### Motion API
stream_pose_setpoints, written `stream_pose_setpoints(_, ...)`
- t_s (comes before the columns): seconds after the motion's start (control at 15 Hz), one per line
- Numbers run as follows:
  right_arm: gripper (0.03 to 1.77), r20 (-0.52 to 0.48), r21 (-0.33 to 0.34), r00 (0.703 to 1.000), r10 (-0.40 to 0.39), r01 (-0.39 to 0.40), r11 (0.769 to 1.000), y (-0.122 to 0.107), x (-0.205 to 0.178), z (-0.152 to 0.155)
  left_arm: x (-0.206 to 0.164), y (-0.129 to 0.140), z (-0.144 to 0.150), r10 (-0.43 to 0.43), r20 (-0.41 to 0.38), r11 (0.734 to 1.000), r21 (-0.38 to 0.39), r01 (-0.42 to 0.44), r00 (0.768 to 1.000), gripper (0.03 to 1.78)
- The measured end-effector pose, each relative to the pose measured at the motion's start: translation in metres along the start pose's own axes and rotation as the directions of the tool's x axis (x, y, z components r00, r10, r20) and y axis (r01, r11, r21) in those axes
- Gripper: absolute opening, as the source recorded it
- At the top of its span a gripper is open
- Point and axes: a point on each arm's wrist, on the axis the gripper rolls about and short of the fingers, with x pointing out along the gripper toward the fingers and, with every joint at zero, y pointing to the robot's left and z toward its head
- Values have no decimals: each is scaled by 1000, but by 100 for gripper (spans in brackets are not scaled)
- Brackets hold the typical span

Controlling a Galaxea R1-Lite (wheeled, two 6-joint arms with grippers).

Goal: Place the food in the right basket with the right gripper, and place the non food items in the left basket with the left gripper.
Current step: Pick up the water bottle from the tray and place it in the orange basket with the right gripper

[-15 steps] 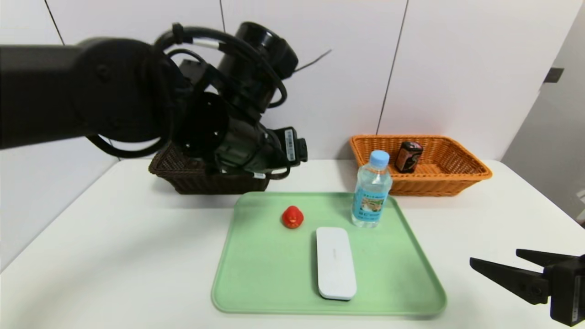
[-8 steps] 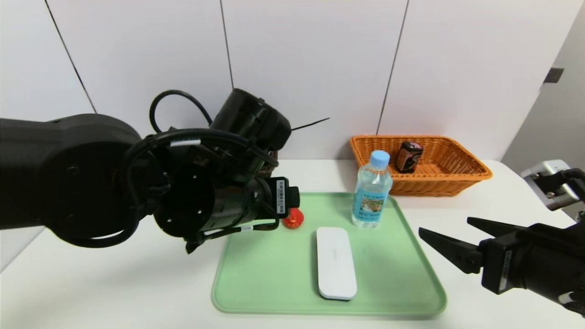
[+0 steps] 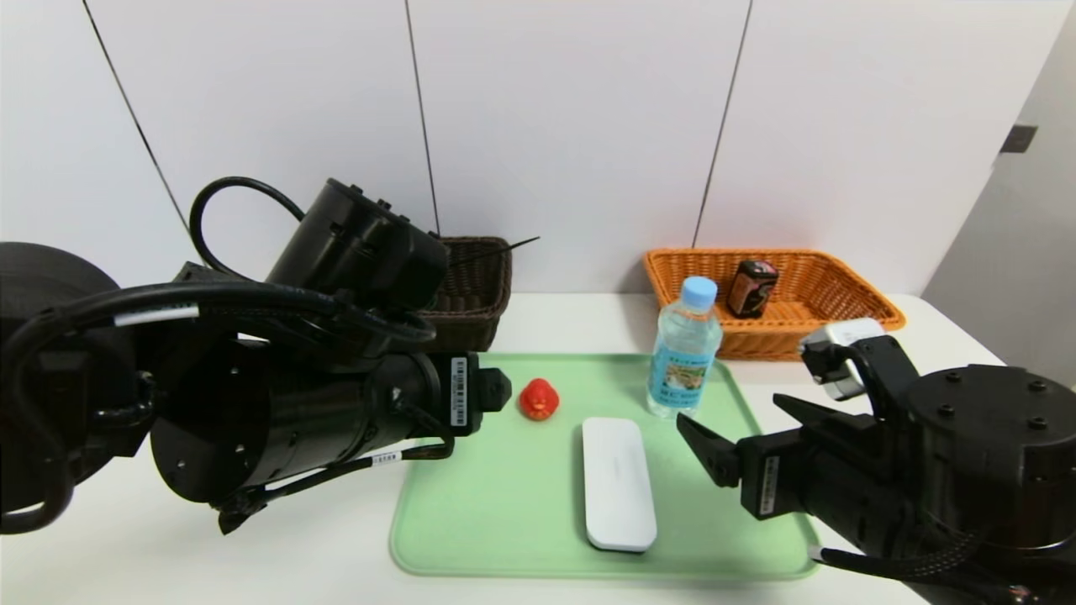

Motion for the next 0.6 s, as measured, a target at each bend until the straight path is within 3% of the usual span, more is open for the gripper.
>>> stream_pose_setpoints(0.33, 171, 20, 12, 999, -26, 26, 1000, 12, 31, -3, -3, 4, 4, -2, 23, 1000, -17, 2, 1000, 169)
stream_pose_setpoints(0.6, 171, -5, 1, 996, -93, 93, 996, 13, 52, -9, -3, 5, 5, 1, 27, 1000, -21, -1, 1000, 169)
